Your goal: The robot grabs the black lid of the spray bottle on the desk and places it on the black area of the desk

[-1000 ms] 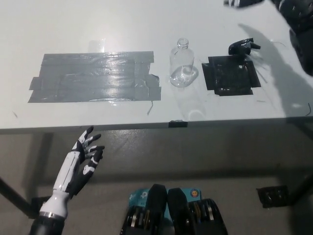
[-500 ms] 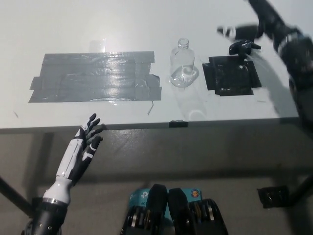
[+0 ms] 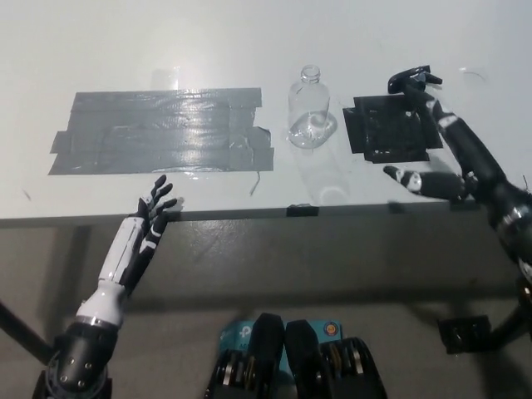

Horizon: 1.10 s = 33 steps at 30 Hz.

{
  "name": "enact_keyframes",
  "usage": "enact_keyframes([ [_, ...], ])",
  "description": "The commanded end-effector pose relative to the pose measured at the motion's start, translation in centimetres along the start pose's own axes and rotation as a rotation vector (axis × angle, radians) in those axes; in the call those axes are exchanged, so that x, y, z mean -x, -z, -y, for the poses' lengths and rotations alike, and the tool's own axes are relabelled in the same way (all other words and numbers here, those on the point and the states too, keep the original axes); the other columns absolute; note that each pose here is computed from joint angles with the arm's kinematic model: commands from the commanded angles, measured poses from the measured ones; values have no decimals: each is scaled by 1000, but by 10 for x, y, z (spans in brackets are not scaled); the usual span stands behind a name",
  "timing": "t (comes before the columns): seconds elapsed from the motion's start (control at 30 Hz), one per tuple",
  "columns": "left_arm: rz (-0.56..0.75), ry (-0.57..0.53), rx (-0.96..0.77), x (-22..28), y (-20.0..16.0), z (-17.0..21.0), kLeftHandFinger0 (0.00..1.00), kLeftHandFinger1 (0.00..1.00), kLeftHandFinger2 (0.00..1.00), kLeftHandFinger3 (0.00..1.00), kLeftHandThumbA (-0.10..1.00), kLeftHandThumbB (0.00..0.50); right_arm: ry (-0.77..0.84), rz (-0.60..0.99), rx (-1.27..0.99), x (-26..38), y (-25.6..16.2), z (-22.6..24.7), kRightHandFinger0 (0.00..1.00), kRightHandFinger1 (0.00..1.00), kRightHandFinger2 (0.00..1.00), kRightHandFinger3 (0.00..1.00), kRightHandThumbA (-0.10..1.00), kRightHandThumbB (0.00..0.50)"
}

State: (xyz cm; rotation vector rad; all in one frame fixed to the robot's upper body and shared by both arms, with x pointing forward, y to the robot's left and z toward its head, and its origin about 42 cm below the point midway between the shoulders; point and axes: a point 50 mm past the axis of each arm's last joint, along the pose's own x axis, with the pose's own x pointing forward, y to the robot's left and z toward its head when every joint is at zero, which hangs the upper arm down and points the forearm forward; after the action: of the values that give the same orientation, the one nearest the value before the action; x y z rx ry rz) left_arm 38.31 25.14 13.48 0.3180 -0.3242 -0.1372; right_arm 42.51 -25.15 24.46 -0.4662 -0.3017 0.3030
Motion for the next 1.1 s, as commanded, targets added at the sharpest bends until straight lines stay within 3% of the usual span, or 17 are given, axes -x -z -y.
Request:
enact_keyframes([
  [0.0, 118, -65, -54, -28, -22, -24, 904, 957, 1000, 1000, 997, 145, -40, 272, -193, 27, -61, 22, 1000, 1000, 1000, 1000, 772, 354],
  [0.17, 107, -64, -36, -17, -16, -21, 958, 1000, 1000, 1000, 1000, 132, -73, 245, -169, 31, -55, 10, 1000, 1000, 1000, 1000, 815, 356],
  [0.2, 89, -70, -36, -9, -12, -19, 972, 1000, 1000, 1000, 1000, 154, -90, 230, -173, 31, -49, 2, 1000, 1000, 1000, 1000, 821, 355],
  [0.3, 82, -71, -37, -5, -10, -18, 981, 1000, 1000, 1000, 1000, 156, -97, 224, -181, 32, -46, -1, 1000, 1000, 1000, 1000, 818, 355],
  [0.37, 56, -63, -19, 12, -2, -17, 1000, 1000, 1000, 1000, 1000, 176, -112, 164, -213, 36, -22, -20, 1000, 1000, 1000, 1000, 806, 350],
  [0.4, 57, -64, -17, 13, -2, -17, 1000, 1000, 1000, 1000, 1000, 171, -112, 148, -221, 36, -18, -21, 1000, 1000, 1000, 1000, 789, 322],
  [0.43, 54, -61, -17, 17, 0, -17, 1000, 1000, 1000, 1000, 1000, 168, -110, 110, -245, 38, -8, -26, 1000, 1000, 1000, 1000, 805, 367],
  [0.63, 11, -39, -2, 46, 12, -9, 1000, 1000, 1000, 1000, 1000, 173, -112, -8, -324, 58, 33, -52, 1000, 1000, 1000, 1000, 753, 346],
  [0.77, 7, -39, -1, 47, 13, -8, 1000, 1000, 1000, 1000, 994, 177, -112, -11, -325, 59, 35, -53, 1000, 1000, 1000, 1000, 751, 345],
  [0.83, -24, -42, 3, 64, 19, -8, 1000, 1000, 1000, 1000, 985, 177, -138, -79, -343, 67, 49, -69, 1000, 1000, 1000, 1000, 751, 366],
  [1.07, -52, -39, -1, 72, 22, -7, 1000, 1000, 1000, 1000, 988, 189, -160, -102, -322, 72, 55, -77, 1000, 1000, 1000, 1000, 763, 396],
])
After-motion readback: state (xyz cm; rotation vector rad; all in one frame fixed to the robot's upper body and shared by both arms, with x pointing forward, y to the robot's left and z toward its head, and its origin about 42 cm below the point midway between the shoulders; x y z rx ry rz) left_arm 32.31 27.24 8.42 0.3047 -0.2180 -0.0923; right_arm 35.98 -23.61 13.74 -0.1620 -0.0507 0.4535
